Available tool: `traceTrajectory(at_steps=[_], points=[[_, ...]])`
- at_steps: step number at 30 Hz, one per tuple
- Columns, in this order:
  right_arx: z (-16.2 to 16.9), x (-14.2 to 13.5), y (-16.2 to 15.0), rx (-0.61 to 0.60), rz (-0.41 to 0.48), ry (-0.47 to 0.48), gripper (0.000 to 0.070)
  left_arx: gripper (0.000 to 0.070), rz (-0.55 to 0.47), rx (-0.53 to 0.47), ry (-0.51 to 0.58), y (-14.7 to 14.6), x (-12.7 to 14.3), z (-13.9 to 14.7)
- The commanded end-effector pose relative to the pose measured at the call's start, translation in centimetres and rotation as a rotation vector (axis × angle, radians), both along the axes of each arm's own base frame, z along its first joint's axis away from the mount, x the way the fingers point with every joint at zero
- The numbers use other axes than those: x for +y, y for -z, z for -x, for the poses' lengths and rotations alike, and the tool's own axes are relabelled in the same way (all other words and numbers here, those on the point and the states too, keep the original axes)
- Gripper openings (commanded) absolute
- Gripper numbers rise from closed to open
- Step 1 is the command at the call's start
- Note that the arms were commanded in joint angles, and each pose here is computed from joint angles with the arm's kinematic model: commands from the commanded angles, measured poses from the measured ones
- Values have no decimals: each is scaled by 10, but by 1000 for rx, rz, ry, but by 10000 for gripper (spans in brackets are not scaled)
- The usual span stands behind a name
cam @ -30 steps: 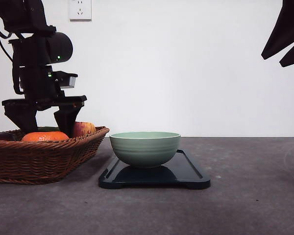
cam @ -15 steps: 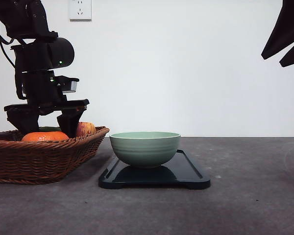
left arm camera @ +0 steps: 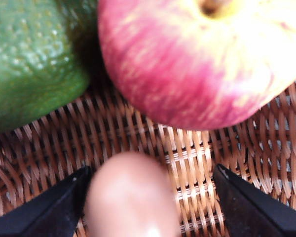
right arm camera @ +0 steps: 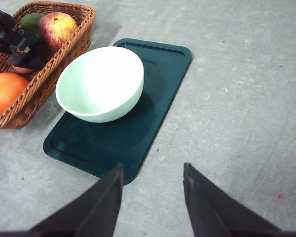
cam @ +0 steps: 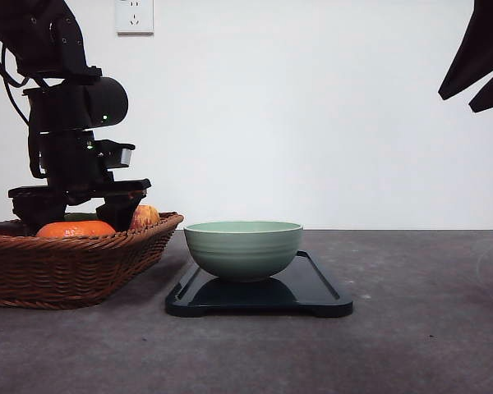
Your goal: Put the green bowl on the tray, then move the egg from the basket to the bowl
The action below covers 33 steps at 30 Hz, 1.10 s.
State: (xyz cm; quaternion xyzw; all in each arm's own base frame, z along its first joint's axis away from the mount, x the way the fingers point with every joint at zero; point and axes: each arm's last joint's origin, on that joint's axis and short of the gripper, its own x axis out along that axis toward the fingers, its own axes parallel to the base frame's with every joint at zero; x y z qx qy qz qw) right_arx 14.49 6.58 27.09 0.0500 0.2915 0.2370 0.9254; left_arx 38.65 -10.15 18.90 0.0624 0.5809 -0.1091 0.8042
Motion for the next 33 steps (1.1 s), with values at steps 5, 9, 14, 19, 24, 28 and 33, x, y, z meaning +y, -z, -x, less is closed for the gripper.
traceTrajectory(at_steps=[5,9,14,19,24,28,33], points=[[-1,1,-2,-13,4,-4,237,469,-11,45,-5,9,-1,-2],[-1,1,-2,-13,4,-4,236,466,-6,23,-5,0,-1,-1],[-1,1,-2,-13,4,-4,237,469,1,-14,-8,-11,1,1],[-1,1,-2,-13,4,-5,237,470,-14,7,-12,-11,2,3],[-1,1,-2,-13,4,-5,237,469,-27,4,-17,-11,2,3],[-1,1,-2,-13,4,-5,237,455,-27,3,-17,-11,2,3],[-1,1,-2,-13,4,-5,237,279,-27,4,-18,-11,2,3]])
